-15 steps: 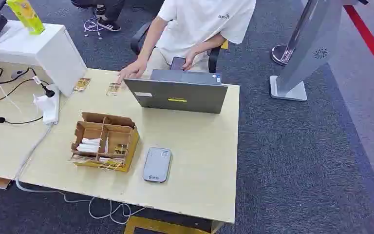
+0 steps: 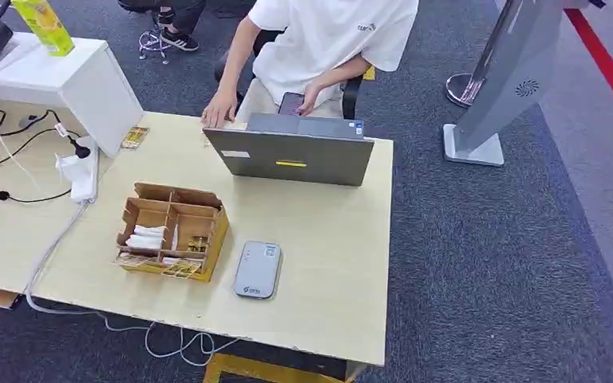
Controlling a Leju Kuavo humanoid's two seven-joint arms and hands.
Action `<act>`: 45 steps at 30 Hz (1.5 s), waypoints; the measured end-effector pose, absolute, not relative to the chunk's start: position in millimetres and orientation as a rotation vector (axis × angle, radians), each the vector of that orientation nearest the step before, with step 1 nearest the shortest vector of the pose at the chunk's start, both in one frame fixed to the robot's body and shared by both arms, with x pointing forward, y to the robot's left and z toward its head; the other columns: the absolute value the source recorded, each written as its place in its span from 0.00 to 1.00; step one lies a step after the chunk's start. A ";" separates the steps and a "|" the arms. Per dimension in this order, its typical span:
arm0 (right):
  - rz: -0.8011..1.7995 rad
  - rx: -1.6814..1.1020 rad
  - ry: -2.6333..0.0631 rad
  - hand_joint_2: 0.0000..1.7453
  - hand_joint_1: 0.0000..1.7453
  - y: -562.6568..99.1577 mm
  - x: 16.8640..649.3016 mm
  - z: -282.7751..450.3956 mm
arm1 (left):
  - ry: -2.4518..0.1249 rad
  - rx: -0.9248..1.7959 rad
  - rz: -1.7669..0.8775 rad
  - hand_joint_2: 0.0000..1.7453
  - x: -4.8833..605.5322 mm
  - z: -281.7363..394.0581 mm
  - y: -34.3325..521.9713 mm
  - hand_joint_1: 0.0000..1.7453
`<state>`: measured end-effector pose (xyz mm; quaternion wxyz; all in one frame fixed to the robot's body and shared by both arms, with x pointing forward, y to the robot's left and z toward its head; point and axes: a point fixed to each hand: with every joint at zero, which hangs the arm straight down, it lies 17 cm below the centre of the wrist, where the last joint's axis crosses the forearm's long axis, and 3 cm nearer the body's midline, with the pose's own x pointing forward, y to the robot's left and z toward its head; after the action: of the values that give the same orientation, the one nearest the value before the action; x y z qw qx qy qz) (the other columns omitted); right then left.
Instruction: Pass the card to the sensor for recognition and then transmit it.
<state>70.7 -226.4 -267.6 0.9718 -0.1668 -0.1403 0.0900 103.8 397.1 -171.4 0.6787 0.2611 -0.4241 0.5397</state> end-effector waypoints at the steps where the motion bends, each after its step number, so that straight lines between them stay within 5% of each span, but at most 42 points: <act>1: 0.180 -0.341 -0.283 1.00 0.00 -227.0 70.7 -267.5 | -0.970 0.584 1.206 1.00 107.9 -167.9 399.0 0.00; 9: 0.150 -0.349 -0.276 1.00 0.00 -226.0 68.4 -266.8 | -1.179 0.613 1.104 1.00 129.2 -105.4 422.4 0.00; 10: 0.143 -0.348 -0.276 0.00 0.00 -225.5 68.2 -266.8 | -1.242 0.598 1.078 1.00 140.3 -87.4 422.9 0.00; 18: 0.252 -0.356 -0.334 0.00 0.00 -228.3 82.3 -264.7 | -1.962 0.278 0.925 1.00 234.6 100.6 467.7 0.00; 24: 0.323 -0.357 -0.381 0.00 0.00 -228.4 93.4 -262.7 | -2.211 0.617 0.596 1.00 211.9 206.5 536.6 0.00; 31: 0.363 -0.350 -0.400 0.00 0.00 -224.3 101.2 -261.4 | -2.154 1.393 0.290 1.00 206.8 321.7 542.0 0.00; 37: 0.385 -0.352 -0.386 0.00 0.00 -222.4 108.0 -261.0 | -1.840 2.048 -0.496 1.00 301.3 373.7 443.7 0.00; 45: 0.388 -0.350 -0.392 0.00 0.00 -220.8 112.1 -260.2 | -1.554 2.204 -0.793 1.00 446.4 417.7 470.3 0.00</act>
<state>112.1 -220.8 -260.2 0.9471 -0.1721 -0.1926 0.1906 446.4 470.3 417.7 0.1645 0.7734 -0.5453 -0.2784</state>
